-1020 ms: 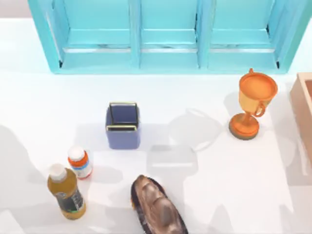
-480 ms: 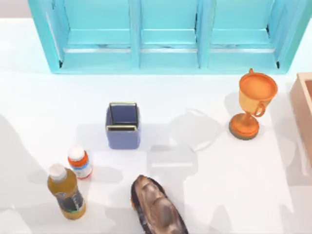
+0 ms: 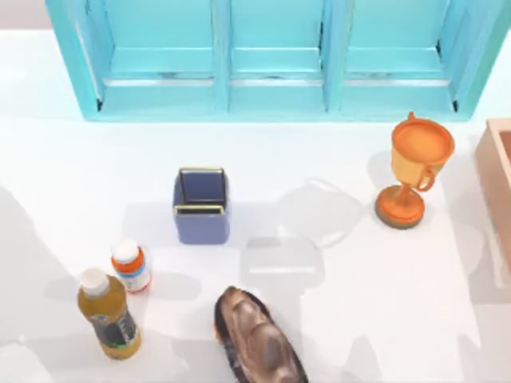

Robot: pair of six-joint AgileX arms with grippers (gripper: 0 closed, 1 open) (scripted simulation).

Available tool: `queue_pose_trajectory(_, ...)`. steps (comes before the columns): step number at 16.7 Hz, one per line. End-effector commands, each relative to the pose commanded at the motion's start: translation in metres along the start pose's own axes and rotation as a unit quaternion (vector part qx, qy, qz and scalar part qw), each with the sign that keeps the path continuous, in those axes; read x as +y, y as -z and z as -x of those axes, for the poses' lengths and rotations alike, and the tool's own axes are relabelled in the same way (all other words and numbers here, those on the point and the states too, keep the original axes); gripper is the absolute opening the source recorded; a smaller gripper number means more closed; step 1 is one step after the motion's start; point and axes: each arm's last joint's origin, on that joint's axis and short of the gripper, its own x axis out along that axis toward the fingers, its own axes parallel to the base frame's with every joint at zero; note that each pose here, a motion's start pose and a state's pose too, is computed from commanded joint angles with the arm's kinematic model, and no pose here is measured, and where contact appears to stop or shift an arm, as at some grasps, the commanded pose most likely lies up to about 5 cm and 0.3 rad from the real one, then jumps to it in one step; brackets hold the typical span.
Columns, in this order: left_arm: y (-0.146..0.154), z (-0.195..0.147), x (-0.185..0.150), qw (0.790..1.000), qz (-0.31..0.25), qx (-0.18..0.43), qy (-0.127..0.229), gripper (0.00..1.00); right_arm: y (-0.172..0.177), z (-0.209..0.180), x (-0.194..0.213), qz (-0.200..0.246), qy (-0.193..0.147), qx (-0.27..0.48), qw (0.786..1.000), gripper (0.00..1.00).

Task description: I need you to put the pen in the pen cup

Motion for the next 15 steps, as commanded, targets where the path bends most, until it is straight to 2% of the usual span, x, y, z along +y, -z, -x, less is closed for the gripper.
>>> queue_pose_trajectory(9,0.0,0.0,0.0,1.0,0.0,0.0,0.0,0.02,0.0,0.0,0.0,0.0,0.0,0.0,1.0,1.0)
queue_pose_trajectory(15,0.0,0.0,0.0,1.0,0.0,0.0,0.0,0.0,0.0,0.0,0.0,0.0,0.0,0.0,1.0,1.0)
